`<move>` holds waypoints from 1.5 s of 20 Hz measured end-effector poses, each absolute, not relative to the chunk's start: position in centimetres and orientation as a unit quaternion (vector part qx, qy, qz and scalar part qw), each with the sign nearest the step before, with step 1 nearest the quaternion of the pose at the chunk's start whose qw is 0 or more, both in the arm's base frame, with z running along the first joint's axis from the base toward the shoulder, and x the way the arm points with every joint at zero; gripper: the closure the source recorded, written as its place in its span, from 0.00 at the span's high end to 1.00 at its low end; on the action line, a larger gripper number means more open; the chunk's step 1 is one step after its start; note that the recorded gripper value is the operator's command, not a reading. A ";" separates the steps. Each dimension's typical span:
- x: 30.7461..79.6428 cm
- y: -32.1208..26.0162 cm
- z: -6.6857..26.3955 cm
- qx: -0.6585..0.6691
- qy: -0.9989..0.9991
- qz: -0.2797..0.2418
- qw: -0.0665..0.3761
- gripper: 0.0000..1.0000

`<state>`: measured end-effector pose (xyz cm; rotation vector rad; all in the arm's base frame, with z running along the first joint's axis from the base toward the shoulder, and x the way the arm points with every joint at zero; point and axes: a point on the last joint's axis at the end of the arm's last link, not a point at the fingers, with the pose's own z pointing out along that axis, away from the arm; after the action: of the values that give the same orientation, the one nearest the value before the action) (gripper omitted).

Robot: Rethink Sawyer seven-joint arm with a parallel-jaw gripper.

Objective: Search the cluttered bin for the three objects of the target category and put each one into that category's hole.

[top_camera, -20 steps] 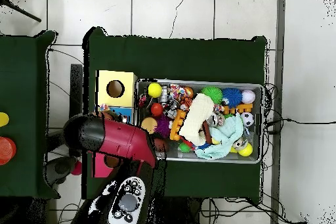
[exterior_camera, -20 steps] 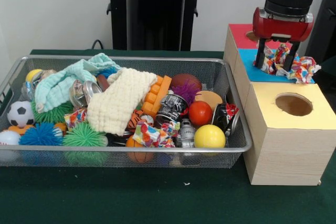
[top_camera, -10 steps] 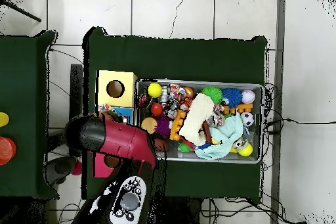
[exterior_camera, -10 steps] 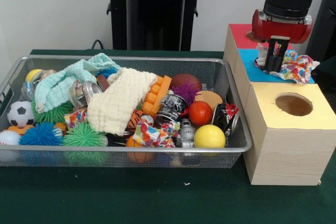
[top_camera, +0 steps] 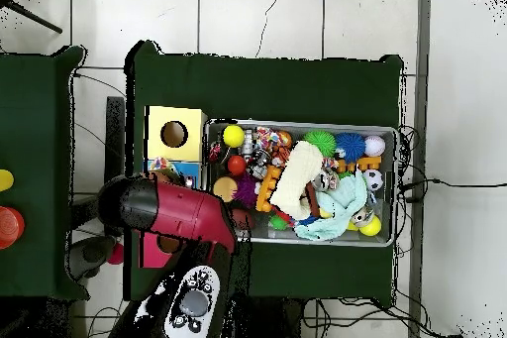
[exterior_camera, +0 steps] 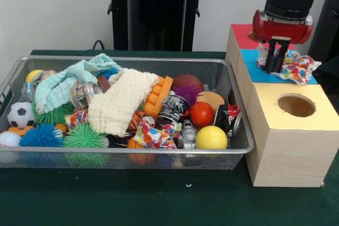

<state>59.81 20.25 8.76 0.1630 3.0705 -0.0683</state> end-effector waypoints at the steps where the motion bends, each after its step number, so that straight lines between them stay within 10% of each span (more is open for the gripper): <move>1: 59.8 20.3 8.7 0.052 0.998 -0.023 0.033 0.00; 30: 61.0 23.7 16.8 0.024 0.999 0.003 -0.021 0.00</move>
<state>60.95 23.70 16.80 0.0775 3.1825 0.0104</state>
